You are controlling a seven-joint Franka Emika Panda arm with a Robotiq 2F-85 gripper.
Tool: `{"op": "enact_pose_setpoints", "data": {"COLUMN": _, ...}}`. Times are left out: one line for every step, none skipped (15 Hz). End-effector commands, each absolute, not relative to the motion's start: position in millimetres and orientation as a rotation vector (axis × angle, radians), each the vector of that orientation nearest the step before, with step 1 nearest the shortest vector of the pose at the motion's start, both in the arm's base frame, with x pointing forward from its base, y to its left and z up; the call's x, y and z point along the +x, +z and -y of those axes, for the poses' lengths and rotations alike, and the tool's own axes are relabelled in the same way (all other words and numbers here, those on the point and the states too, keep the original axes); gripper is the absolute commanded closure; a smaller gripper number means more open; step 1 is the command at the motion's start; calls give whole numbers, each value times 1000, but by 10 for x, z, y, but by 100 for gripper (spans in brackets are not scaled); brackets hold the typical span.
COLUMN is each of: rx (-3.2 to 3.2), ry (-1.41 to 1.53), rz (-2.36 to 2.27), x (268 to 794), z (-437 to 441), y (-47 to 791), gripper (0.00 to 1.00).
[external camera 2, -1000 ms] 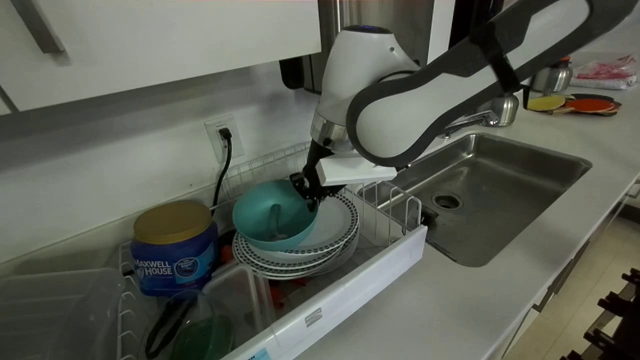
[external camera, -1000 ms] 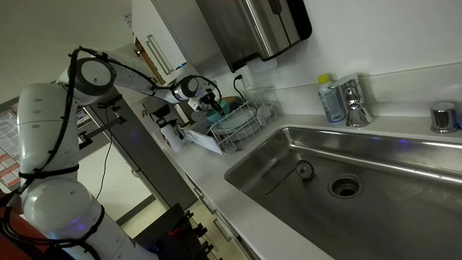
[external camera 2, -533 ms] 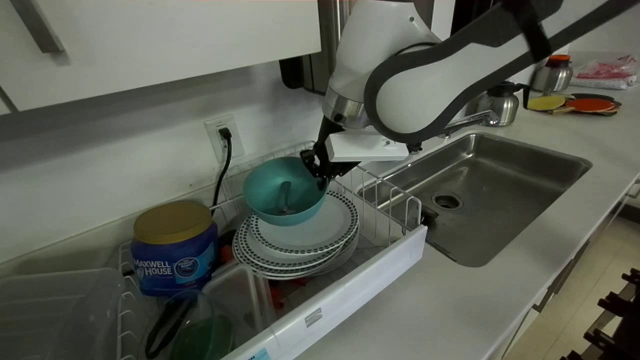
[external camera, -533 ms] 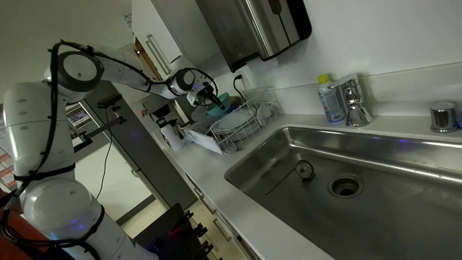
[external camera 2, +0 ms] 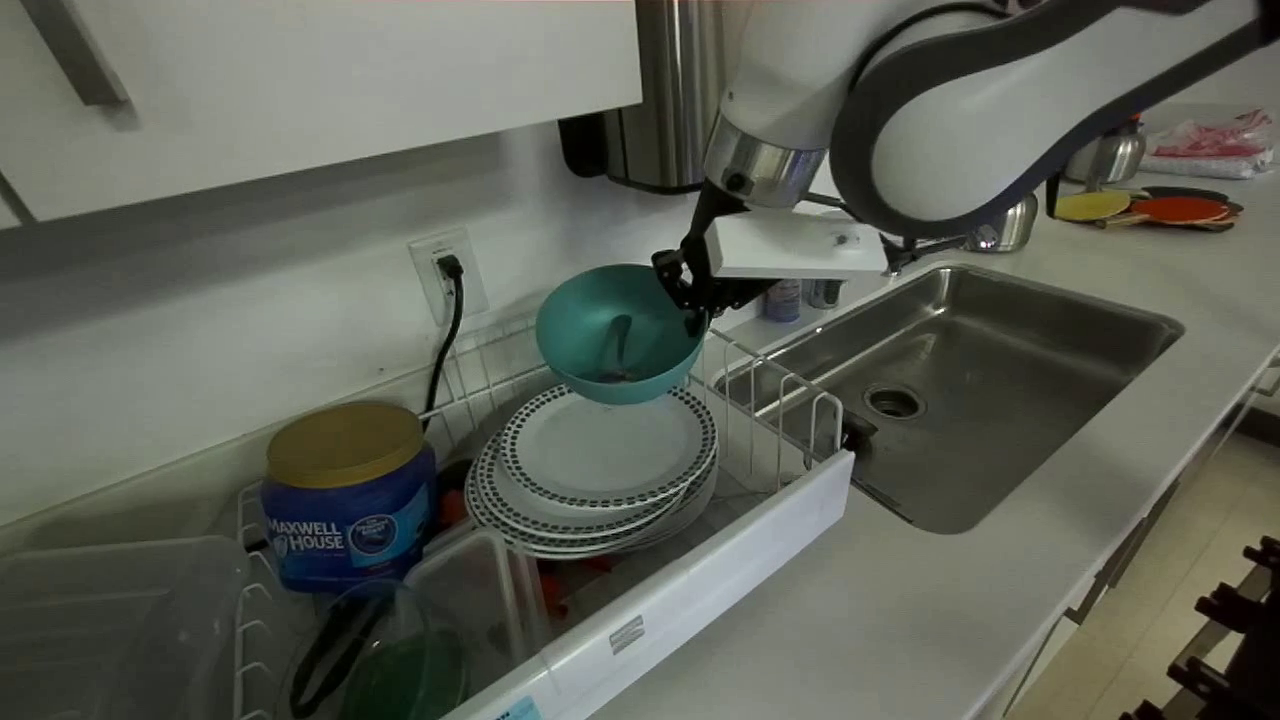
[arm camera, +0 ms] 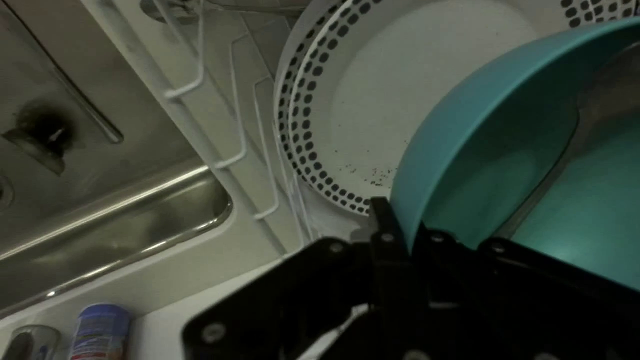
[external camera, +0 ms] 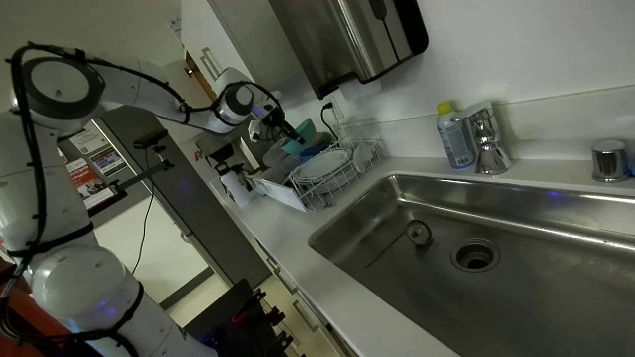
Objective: Take the blue bowl out of the dish rack and put it in the sink
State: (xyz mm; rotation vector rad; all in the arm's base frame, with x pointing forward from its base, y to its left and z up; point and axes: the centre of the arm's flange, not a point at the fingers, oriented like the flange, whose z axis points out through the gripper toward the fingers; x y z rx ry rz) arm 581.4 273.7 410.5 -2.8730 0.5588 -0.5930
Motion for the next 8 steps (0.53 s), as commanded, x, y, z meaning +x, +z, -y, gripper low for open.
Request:
{"op": "enact_pose_setpoints", "data": {"rx": -2883, "ry": -623, "rz": -693, "x": 5380, "z": -2371, "y": 4392, "gripper": 99}}
{"op": "enact_pose_setpoints", "data": {"rx": -2890, "ry": -618, "rz": -736, "x": 5309, "z": -2261, "y": 4429, "gripper": 99}}
{"op": "enact_pose_setpoints", "data": {"rx": -2896, "ry": -612, "rz": -775, "x": 5246, "z": -2162, "y": 4457, "gripper": 99}}
{"op": "enact_pose_setpoints", "data": {"rx": -2906, "ry": -602, "rz": -834, "x": 5173, "z": -2038, "y": 4475, "gripper": 99}}
{"op": "enact_pose_setpoints", "data": {"rx": -2913, "ry": -589, "rz": -888, "x": 5104, "z": -1916, "y": 4488, "gripper": 99}}
{"op": "enact_pose_setpoints", "data": {"rx": -2920, "ry": -571, "rz": -958, "x": 5034, "z": -1780, "y": 4491, "gripper": 99}}
{"op": "enact_pose_setpoints", "data": {"rx": -2924, "ry": -558, "rz": -1015, "x": 4970, "z": -1665, "y": 4492, "gripper": 99}}
{"op": "enact_pose_setpoints", "data": {"rx": -2931, "ry": -549, "rz": -1072, "x": 4902, "z": -1539, "y": 4479, "gripper": 99}}
